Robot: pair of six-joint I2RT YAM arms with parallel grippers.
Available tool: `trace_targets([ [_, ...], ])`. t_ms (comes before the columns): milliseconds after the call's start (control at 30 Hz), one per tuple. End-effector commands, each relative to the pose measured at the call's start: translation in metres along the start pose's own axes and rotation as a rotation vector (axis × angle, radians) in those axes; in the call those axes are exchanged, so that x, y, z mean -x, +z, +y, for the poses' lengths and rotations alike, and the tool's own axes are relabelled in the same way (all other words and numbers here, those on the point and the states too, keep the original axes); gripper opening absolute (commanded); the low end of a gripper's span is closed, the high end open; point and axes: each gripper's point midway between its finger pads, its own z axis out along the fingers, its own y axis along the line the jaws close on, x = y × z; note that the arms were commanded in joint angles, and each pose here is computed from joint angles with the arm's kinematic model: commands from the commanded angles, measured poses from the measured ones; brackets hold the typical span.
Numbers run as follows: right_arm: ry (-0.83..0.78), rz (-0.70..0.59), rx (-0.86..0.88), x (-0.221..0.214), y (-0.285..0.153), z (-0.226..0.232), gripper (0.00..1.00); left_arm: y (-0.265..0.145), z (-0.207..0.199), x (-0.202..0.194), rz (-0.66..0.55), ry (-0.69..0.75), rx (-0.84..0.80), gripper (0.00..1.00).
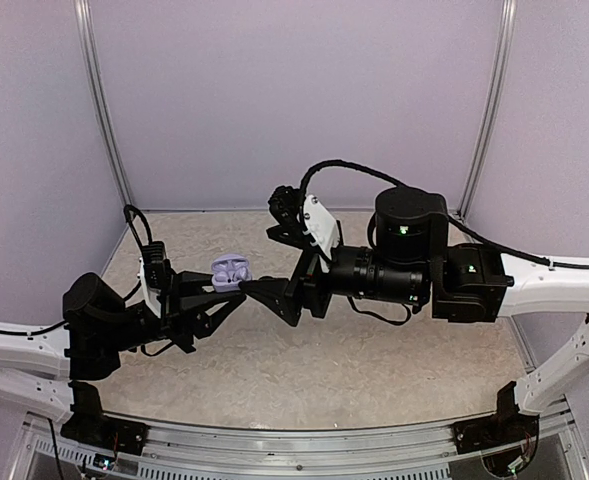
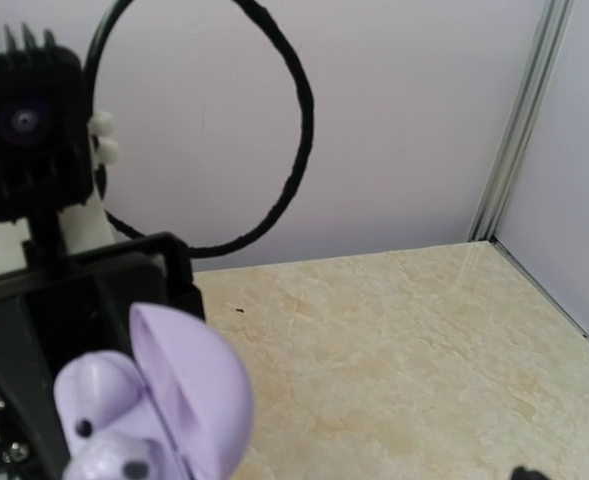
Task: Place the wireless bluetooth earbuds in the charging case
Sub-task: Adjust the right earbud in the right side groove of the charging case.
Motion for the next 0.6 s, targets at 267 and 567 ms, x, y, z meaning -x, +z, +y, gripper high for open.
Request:
trace_targets([
  [267, 0.026, -0.019, -0.047, 0.009, -0.007, -0.016, 0.92, -0.003, -0.008, 0.014, -0.056, 0.02, -0.042, 0.07],
  [567, 0.048, -0.019, -0.019, 0.004, -0.017, -0.02, 0.91, -0.004, -0.008, 0.015, -0.059, 0.018, -0.044, 0.07],
])
